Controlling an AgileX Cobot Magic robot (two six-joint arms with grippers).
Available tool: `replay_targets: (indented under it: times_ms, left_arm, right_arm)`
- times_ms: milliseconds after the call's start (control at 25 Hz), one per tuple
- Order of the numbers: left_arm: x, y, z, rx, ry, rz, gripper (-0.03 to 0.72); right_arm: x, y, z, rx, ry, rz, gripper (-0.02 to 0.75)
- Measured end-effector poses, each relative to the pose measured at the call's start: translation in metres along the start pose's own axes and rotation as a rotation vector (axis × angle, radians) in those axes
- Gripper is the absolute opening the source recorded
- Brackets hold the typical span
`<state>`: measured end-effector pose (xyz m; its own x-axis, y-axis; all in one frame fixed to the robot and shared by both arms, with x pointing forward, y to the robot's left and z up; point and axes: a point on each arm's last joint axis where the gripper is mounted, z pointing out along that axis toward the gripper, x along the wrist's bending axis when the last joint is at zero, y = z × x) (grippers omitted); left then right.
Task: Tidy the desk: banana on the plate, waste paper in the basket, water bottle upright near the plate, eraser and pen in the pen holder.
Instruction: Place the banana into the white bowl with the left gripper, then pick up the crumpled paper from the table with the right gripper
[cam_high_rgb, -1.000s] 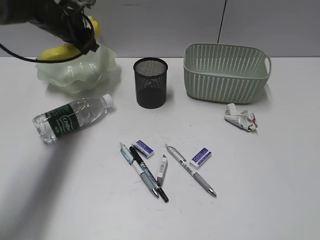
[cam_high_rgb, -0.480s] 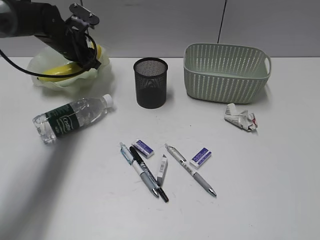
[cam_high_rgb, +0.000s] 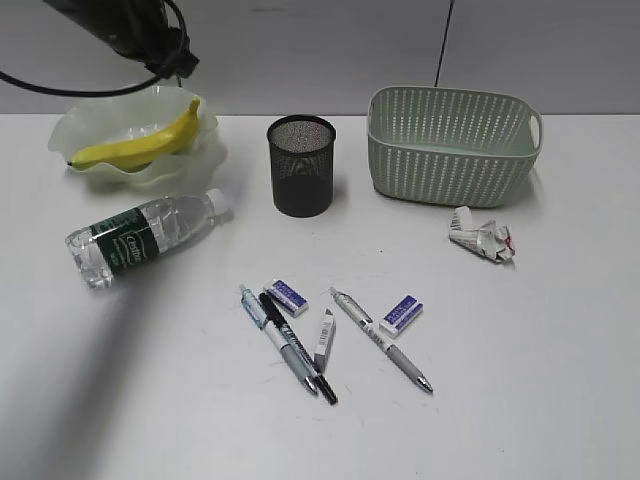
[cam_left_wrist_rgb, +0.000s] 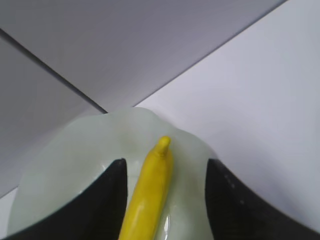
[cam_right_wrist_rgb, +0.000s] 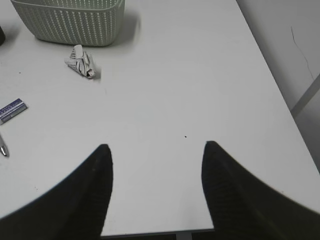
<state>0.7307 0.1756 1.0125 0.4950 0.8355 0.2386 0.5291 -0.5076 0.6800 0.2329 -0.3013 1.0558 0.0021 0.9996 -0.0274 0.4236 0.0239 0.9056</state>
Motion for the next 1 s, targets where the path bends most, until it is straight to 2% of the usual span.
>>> replay_targets:
  times_ms: [120,320,600,680,880,920,960,1000]
  left_arm:
    - [0.004,0.015,-0.035,-0.015,0.001,-0.02,0.379]
    - [0.007,0.024,-0.097,0.06,-0.032,-0.077,0.379]
    - [0.007,0.023,-0.194,0.191,-0.056,-0.239,0.378]
    - [0.006,0.023,-0.22,0.18,-0.043,-0.28,0.37]
    - [-0.004,0.004,-0.28,0.132,-0.023,-0.338,0.347]
    - [-0.004,0.004,-0.28,0.132,-0.023,-0.338,0.347]
    - [-0.012,-0.012,-0.308,0.111,-0.018,-0.354,0.342]
    - [-0.017,-0.023,-0.317,0.117,-0.02,-0.359,0.341]
  right_arm:
    - [0.0,0.0,0.0,0.0,0.0,0.0,0.454]
    - [0.0,0.0,0.0,0.0,0.0,0.0,0.454]
    - [0.0,0.0,0.0,0.0,0.0,0.0,0.454]
    - [0.0,0.0,0.0,0.0,0.0,0.0,0.454]
    - [0.0,0.0,0.0,0.0,0.0,0.0,0.454]
    - [0.0,0.0,0.0,0.0,0.0,0.0,0.454]
    - [0.0,0.0,0.0,0.0,0.001,0.0,0.454]
    - [0.0,0.0,0.0,0.0,0.001,0.0,0.454]
